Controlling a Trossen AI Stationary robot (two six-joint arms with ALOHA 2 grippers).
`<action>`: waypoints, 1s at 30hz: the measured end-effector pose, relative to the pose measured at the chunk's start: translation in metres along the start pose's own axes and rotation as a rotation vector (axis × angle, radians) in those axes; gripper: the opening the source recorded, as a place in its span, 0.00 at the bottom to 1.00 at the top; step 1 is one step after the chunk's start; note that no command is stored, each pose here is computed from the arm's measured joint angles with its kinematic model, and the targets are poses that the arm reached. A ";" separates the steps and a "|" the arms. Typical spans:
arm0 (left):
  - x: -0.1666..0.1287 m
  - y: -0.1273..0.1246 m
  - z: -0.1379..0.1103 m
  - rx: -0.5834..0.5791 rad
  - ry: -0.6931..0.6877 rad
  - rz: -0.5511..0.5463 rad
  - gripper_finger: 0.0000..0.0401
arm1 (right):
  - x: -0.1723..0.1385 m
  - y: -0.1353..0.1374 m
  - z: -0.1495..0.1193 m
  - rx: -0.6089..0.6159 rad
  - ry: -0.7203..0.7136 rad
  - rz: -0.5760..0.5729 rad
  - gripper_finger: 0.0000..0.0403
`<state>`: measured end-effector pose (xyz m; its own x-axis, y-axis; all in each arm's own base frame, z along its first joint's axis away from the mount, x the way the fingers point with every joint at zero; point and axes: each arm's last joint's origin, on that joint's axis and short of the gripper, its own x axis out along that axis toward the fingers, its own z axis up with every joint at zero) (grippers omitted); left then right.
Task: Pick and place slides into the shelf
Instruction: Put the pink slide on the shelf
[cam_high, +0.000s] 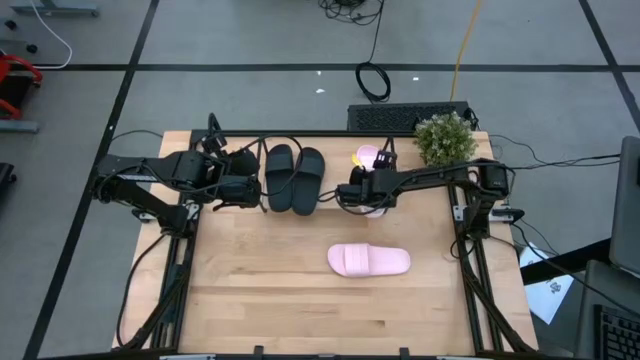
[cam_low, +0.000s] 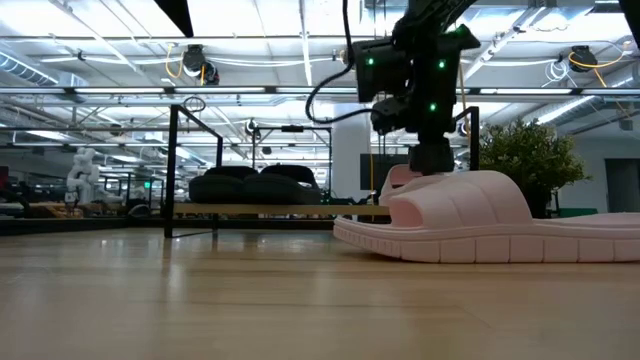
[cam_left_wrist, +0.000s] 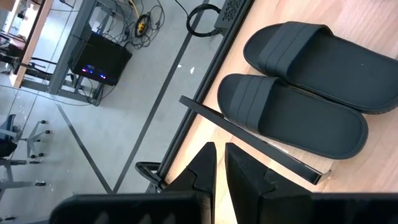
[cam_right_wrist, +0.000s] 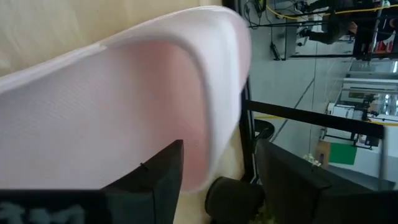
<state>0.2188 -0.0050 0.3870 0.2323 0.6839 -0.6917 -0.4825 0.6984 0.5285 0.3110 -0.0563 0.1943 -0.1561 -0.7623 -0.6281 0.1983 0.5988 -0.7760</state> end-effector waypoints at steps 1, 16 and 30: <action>0.000 0.000 0.000 0.000 0.000 0.000 0.09 | -0.002 -0.003 -0.001 0.008 -0.007 0.002 0.48; 0.000 0.000 0.000 -0.001 -0.002 0.002 0.09 | -0.069 -0.063 -0.041 0.270 -0.225 0.431 0.48; -0.001 -0.004 0.004 -0.027 -0.007 -0.085 0.09 | -0.153 -0.073 -0.065 0.415 -0.604 1.108 0.48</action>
<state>0.2238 -0.0077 0.3868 0.2796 0.6240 -0.7297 -0.4834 0.7481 0.4546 0.2573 0.0330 0.3433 0.7089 0.0237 -0.7049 0.2362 0.9338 0.2689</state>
